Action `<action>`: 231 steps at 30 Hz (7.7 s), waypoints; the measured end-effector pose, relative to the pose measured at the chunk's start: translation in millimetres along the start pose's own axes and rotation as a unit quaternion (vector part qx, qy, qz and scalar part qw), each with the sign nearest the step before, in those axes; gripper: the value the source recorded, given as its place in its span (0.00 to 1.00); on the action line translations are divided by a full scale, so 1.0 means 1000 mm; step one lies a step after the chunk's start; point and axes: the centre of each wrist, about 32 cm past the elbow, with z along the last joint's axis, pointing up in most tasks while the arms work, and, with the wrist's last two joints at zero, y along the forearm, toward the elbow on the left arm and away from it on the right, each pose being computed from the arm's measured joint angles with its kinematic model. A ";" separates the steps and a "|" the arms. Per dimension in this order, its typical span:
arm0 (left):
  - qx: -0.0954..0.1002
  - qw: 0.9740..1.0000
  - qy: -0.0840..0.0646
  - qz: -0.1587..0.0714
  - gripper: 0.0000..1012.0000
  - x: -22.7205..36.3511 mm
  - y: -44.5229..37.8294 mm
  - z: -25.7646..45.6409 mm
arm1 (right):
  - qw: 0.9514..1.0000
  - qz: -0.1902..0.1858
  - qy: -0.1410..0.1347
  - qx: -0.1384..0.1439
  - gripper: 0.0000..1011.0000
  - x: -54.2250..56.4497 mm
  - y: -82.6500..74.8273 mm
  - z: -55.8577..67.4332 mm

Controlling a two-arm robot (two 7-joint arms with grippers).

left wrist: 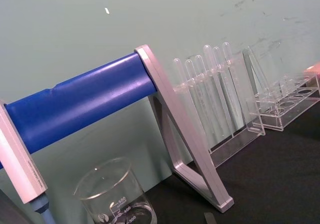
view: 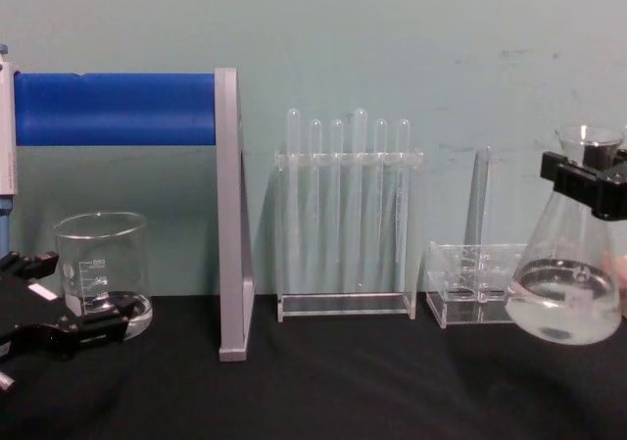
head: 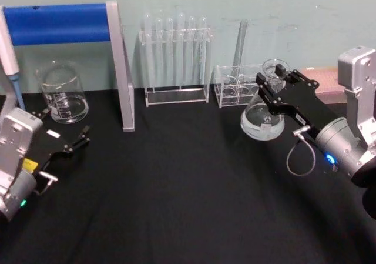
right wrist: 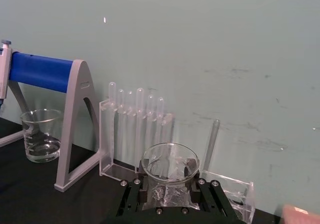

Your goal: Grasp the erlenmeyer flask with one hand, shake it three times, then place it back.

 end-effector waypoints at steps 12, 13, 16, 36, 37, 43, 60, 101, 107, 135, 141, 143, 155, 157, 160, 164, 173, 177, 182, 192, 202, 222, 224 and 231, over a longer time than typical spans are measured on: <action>0.000 1.000 0.000 0.000 0.99 0.0000 0.0000 0.0000 | 0.999 0.049 0.007 0.001 0.45 -0.021 0.007 0.000; 0.000 1.000 0.000 0.000 0.99 0.0000 0.0000 0.0000 | 0.999 0.053 0.007 0.001 0.45 -0.023 0.008 0.000; 0.000 1.000 0.000 0.000 0.99 0.0000 0.0000 0.0000 | 0.997 0.072 0.009 0.002 0.45 -0.030 0.011 0.001; 0.000 1.000 0.000 0.000 0.99 0.0000 0.0000 0.0000 | 0.990 0.141 0.017 0.002 0.44 -0.057 0.022 0.002; 0.000 1.000 0.000 0.000 0.99 0.0000 0.0000 0.0000 | 0.990 0.141 0.017 0.002 0.45 -0.057 0.022 0.001; 0.000 1.000 0.000 0.000 0.99 0.0000 0.0000 0.0000 | 0.990 0.140 0.019 -0.005 0.45 -0.058 0.023 -0.005; 0.000 1.000 0.000 0.000 0.99 0.0000 0.0000 0.0000 | 0.989 0.142 0.023 -0.023 0.45 -0.061 0.025 -0.035; 0.000 1.000 0.000 0.000 0.99 0.0000 0.0000 0.0000 | 0.987 0.145 0.044 -0.054 0.45 -0.066 0.023 -0.052; 0.000 1.000 0.000 0.000 0.99 0.0000 0.0000 0.0000 | 0.987 0.145 0.044 -0.054 0.45 -0.066 0.023 -0.052; 0.000 1.000 0.000 0.000 0.99 0.0000 0.0000 0.0000 | 0.987 0.144 0.044 -0.053 0.99 -0.066 0.023 -0.052; 0.000 1.000 0.000 0.000 0.99 0.0000 0.0000 0.0000 | 0.987 0.144 0.044 -0.053 0.99 -0.066 0.023 -0.052; 0.000 1.000 0.000 0.000 0.99 0.0000 0.0000 0.0000 | 0.986 0.153 0.044 -0.053 0.99 -0.063 0.021 -0.052; 0.000 1.000 0.000 0.000 0.99 0.0000 0.0000 0.0000 | 0.978 0.198 0.030 -0.055 0.99 -0.045 -0.004 -0.043; 0.000 1.000 0.000 0.000 0.99 0.0000 0.0000 0.0000 | 0.978 0.199 0.028 -0.057 0.99 -0.042 -0.008 -0.042; 0.000 1.000 0.000 0.000 0.99 0.0000 0.0000 0.0000 | 0.978 0.198 0.024 -0.061 0.99 -0.037 -0.017 -0.040; 0.000 1.000 0.000 0.000 0.99 0.0000 0.0000 0.0000 | 0.980 0.189 0.020 -0.062 0.99 -0.030 -0.027 -0.037; 0.000 1.000 0.000 0.000 0.99 0.0000 0.0000 0.0000 | 0.985 0.167 0.014 -0.030 0.99 -0.015 -0.041 -0.026; 0.000 1.000 0.000 0.000 0.99 0.0000 0.0000 0.0000 | 0.991 0.130 0.006 -0.010 0.99 -0.012 -0.041 -0.024; 0.000 1.000 0.000 0.000 0.99 0.0000 0.0000 0.0000 | 0.999 0.050 -0.011 0.003 0.99 -0.015 -0.034 -0.029; 0.000 1.000 0.000 0.000 0.99 0.0000 0.0000 0.0000 | 0.993 -0.040 -0.111 -0.010 0.99 -0.024 -0.014 -0.049; 0.000 1.000 0.000 0.000 0.99 0.0000 0.0000 0.0000 | 0.977 -0.053 -0.203 -0.034 0.99 -0.032 -0.006 -0.063; 0.000 1.000 0.000 0.000 0.99 0.0000 0.0000 0.0000 | 0.977 -0.052 -0.203 -0.035 0.99 -0.031 -0.006 -0.063; 0.000 1.000 0.000 0.000 0.99 0.0000 0.0000 0.0000 | 0.977 -0.052 -0.202 -0.035 0.99 -0.031 -0.006 -0.063; 0.000 1.000 0.000 0.000 0.99 0.0000 0.0000 0.0000 | 0.977 -0.051 -0.202 -0.036 0.99 -0.031 -0.006 -0.063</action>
